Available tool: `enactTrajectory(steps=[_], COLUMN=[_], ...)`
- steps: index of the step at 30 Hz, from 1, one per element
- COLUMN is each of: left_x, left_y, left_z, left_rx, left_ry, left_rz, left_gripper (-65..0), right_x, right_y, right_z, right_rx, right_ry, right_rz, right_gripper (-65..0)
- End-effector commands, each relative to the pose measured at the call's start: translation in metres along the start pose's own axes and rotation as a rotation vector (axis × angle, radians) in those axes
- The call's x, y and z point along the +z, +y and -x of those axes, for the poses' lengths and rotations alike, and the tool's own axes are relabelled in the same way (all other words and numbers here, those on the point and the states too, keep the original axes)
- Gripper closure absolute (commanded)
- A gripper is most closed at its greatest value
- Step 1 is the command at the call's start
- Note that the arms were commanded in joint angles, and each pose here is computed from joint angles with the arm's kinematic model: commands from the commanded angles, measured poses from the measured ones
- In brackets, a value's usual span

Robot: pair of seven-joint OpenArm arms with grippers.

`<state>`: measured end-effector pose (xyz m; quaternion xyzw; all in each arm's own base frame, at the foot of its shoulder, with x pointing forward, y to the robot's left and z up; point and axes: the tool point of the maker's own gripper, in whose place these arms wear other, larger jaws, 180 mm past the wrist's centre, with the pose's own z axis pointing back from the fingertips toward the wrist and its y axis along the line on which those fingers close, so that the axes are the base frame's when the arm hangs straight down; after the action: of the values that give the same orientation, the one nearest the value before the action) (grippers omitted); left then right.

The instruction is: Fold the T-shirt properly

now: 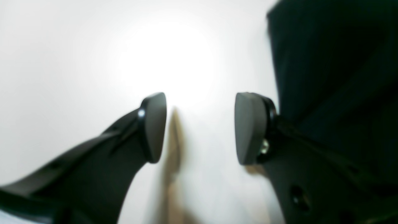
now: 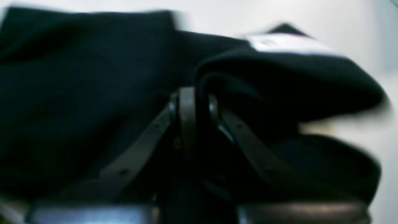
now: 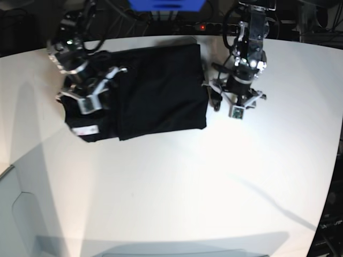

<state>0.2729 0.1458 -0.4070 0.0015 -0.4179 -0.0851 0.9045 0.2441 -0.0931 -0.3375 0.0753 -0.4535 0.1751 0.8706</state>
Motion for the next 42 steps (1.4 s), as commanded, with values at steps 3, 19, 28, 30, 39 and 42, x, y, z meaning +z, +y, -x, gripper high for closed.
enactTrajectory(steps=[3, 19, 28, 30, 39, 42], left_x=[0.002, 0.003, 0.033, 0.044, 0.083, 0.094], left_y=[0.001, 0.005, 0.051, 0.068, 0.125, 0.143], left_z=[-0.01, -0.006, -0.012, -0.014, -0.022, -0.019], left_rx=[-0.001, -0.008, 0.034, 0.043, 0.064, 0.128], left_ry=[-0.034, -0.024, -0.067, -0.08, -0.124, -0.137], left_rz=[-0.004, -0.011, -0.135, -0.184, -0.353, -0.405], left_gripper=[-33.4, -33.4, -33.7, -33.8, -33.9, -34.4], right_x=[-0.007, -0.037, -0.045, -0.044, -0.031, -0.018], right_y=[0.052, 0.22, 0.225, 0.226, 0.242, 0.237], right_z=[-0.039, -0.057, -0.052, -0.052, -0.063, -0.082], right_rx=[0.037, 0.251, 0.274, 0.274, 0.302, 0.3], right_ry=[-0.125, -0.145, -0.119, -0.119, -0.165, -0.231], right_rz=[-0.151, -0.653, -0.67, -0.672, -0.711, -0.689], right_gripper=[0.0, 0.0, 0.0, 0.0, -30.2, -34.7])
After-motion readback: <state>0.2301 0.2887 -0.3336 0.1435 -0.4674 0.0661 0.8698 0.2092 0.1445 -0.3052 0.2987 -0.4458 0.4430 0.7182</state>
